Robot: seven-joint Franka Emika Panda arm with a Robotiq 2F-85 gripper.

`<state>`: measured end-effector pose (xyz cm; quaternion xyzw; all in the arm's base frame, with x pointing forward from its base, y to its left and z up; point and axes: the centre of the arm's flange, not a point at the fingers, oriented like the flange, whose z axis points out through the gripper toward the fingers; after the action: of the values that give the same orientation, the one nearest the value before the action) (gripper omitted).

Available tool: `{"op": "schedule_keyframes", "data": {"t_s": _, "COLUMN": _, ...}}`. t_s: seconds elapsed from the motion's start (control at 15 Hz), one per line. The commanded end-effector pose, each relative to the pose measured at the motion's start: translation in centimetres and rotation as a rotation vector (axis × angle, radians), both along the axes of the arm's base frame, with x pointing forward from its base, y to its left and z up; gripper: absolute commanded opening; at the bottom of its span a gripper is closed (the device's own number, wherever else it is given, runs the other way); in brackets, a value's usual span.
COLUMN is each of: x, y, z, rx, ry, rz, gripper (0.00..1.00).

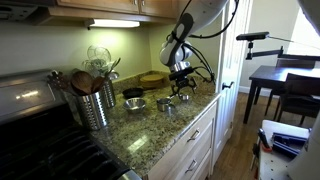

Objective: Stack the silver measuring cups together

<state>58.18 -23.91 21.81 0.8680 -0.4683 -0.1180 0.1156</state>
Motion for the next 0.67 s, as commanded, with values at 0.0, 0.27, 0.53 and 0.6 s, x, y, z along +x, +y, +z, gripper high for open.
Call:
{"op": "schedule_keyframes", "data": {"t_s": 0.0, "x": 1.0, "y": -0.2, "z": 0.5, "rx": 0.002, "ry": -0.042, "rz": -0.005, "gripper": 1.00}}
{"op": "schedule_keyframes", "data": {"t_s": 0.27, "x": 2.0, "y": -0.2, "z": 0.9, "rx": -0.001, "ry": -0.059, "rz": -0.002, "gripper": 1.00}}
{"op": "schedule_keyframes", "data": {"t_s": 0.53, "x": 2.0, "y": -0.5, "z": -0.1, "rx": -0.002, "ry": -0.051, "rz": -0.005, "gripper": 1.00}}
{"op": "schedule_keyframes", "data": {"t_s": 0.6, "x": 2.0, "y": -0.6, "z": -0.4, "rx": -0.002, "ry": -0.046, "rz": -0.006, "gripper": 1.00}}
